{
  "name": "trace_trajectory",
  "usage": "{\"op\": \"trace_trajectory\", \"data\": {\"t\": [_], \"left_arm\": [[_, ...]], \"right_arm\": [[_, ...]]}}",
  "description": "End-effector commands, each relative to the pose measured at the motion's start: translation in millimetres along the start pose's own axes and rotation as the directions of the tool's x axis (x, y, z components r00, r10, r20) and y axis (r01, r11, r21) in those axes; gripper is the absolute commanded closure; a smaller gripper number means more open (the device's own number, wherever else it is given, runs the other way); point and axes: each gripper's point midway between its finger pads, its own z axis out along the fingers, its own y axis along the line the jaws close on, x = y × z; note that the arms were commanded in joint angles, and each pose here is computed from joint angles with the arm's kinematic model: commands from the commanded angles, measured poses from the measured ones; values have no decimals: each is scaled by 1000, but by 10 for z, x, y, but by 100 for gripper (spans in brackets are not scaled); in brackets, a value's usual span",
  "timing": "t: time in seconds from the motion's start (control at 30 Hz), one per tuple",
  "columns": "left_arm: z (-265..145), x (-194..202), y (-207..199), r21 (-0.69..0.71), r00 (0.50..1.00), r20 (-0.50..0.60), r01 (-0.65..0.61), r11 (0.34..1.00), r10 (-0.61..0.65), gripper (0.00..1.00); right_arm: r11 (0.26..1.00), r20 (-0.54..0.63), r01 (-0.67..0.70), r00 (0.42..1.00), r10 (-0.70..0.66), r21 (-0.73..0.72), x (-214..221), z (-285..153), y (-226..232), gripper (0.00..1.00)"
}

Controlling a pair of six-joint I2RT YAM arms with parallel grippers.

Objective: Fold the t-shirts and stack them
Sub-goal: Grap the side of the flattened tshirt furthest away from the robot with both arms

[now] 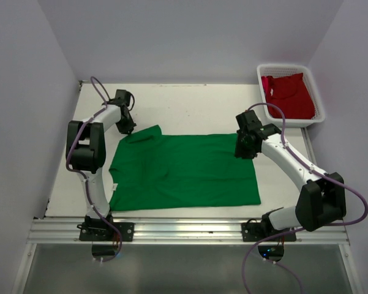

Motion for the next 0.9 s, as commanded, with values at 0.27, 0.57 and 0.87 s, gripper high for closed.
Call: {"op": "trace_trajectory", "data": {"t": [0.27, 0.57, 0.87], "left_arm": [[-204, -235, -46, 32, 998, 65, 0, 999, -2, 100], [-456, -453, -89, 54, 992, 130, -10, 999, 3, 100], [-400, -397, -103, 60, 994, 106, -19, 998, 13, 90]], "right_arm": [[1000, 25, 13, 1000, -14, 19, -45, 39, -24, 72], [1000, 17, 13, 1000, -13, 13, -39, 62, -3, 72], [1000, 19, 11, 1000, -12, 14, -42, 63, -9, 72]]}}
